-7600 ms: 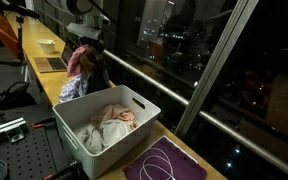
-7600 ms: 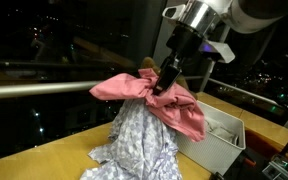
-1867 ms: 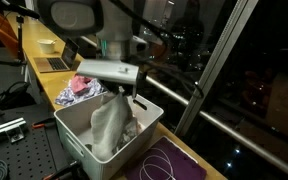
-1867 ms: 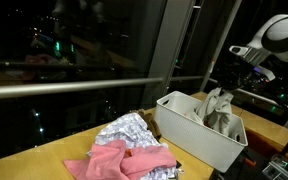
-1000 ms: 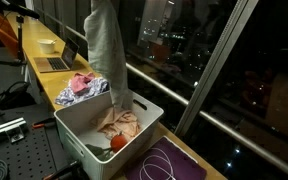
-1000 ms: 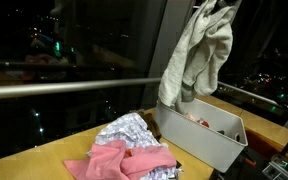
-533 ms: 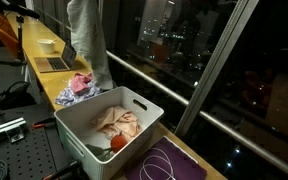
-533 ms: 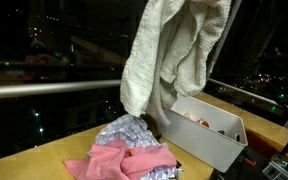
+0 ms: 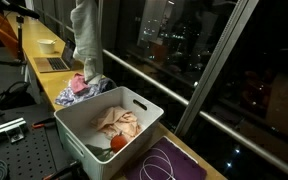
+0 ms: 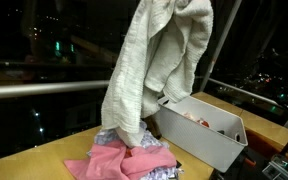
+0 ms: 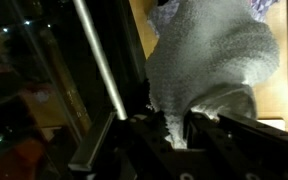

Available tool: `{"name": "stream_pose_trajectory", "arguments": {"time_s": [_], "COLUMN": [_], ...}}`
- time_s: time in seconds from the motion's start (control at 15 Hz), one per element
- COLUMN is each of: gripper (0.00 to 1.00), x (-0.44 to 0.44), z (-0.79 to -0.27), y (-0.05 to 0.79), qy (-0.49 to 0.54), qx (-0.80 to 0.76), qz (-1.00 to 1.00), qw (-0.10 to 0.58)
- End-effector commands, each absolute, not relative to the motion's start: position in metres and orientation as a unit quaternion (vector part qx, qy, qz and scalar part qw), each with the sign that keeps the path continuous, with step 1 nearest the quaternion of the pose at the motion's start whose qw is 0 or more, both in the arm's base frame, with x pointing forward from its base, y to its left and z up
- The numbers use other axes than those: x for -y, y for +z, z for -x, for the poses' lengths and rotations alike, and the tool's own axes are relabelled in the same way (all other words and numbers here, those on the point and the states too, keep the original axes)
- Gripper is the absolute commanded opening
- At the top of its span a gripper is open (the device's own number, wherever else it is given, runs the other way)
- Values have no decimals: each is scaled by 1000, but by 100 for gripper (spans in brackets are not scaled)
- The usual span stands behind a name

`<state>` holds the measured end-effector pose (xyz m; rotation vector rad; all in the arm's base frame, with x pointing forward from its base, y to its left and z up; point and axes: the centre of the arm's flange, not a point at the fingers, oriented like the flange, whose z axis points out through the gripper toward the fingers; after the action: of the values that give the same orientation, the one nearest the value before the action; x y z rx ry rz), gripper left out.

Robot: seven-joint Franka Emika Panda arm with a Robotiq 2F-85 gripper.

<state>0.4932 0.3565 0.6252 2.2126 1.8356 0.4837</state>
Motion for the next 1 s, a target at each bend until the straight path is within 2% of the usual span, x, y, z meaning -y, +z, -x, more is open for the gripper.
{"name": "stream_pose_trajectory", "arguments": {"time_s": [0.0, 0.07, 0.13, 0.2, 0.47, 0.73, 0.8, 0.93], "gripper": [1, 30, 31, 36, 66, 94, 99, 100], "x": [-332, -325, -318, -309, -260, -175, -155, -119], "z": [-495, -492, -491, -490, -493, -508, -514, -528], "y": [605, 599, 594, 588, 568, 539, 530, 503], "qy": [144, 138, 134, 129, 112, 102, 103, 107], "qx": [-618, -615, -612, -610, -586, -540, -530, -512], "qz": [-764, -767, -770, -773, -795, -831, -838, -850], "qw": [118, 120, 120, 120, 115, 89, 80, 69]}}
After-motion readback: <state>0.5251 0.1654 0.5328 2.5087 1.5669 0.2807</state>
